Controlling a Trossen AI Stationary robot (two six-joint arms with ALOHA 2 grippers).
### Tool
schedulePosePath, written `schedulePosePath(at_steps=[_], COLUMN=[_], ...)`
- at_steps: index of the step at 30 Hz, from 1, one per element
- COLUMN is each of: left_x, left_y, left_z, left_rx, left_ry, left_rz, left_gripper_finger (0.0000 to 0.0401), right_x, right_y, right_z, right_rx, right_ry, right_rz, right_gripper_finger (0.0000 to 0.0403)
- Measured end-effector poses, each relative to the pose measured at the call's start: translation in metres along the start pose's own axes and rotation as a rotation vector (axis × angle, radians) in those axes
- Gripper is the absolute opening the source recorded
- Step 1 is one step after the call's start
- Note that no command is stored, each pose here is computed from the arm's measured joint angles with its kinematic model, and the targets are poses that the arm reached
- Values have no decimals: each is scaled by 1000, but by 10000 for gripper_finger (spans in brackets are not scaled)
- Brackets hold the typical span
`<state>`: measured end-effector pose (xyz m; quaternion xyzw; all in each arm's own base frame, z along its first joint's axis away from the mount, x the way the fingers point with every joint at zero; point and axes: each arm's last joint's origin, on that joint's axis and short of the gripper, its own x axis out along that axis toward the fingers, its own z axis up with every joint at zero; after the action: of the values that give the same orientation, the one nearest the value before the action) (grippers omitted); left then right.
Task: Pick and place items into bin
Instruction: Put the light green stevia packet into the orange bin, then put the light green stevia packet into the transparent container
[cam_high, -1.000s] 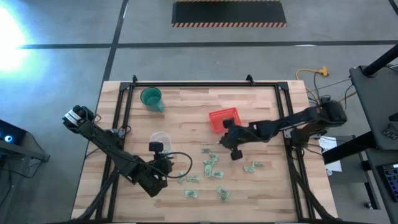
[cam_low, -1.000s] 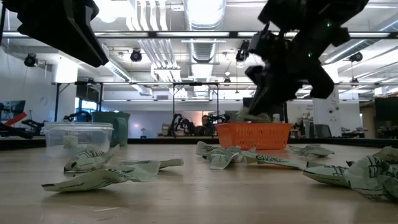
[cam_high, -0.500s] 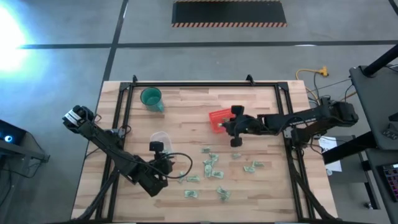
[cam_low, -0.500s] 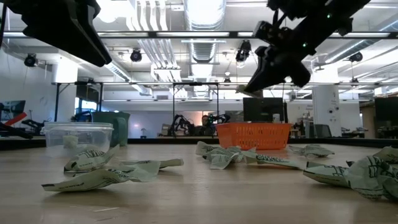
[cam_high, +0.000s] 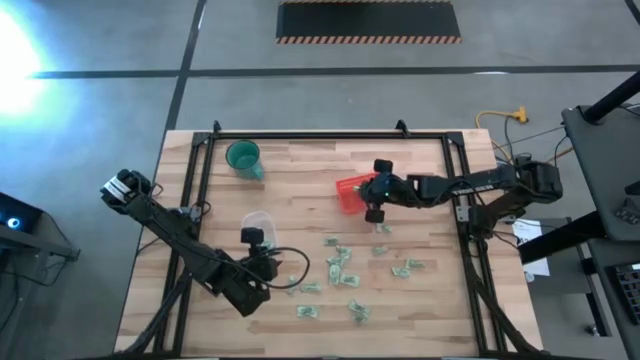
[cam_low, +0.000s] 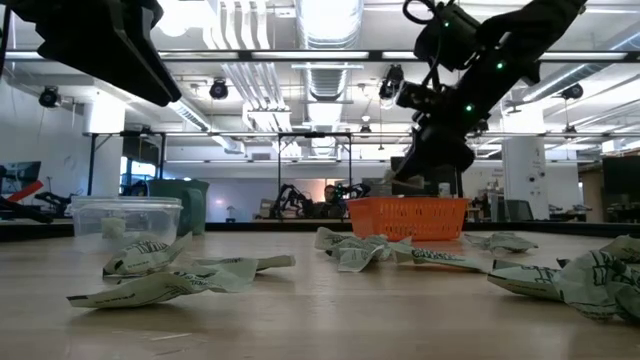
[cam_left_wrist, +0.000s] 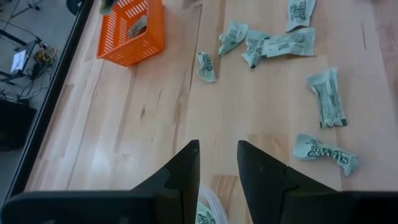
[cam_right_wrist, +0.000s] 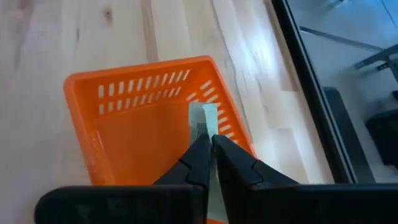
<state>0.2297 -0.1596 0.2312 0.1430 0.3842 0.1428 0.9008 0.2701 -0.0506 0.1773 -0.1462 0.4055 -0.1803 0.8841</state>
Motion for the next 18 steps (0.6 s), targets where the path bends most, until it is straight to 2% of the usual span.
schedulePosePath(at_steps=[7, 11, 18], left_x=[0, 1, 12], left_y=[-1, -2, -18], left_z=[2, 3, 3], left_rx=[7, -6, 34], left_ry=[-21, -32, -15], left_rz=[-3, -12, -175], left_gripper_finger=[91, 91, 91], right_x=[-1, -3, -17], right_y=[-1, -1, 7], right_z=[0, 0, 5], right_rx=[27, -8, -56], right_ry=[-3, -4, -32], right_rz=[3, 5, 36], right_gripper_finger=[81, 117, 140])
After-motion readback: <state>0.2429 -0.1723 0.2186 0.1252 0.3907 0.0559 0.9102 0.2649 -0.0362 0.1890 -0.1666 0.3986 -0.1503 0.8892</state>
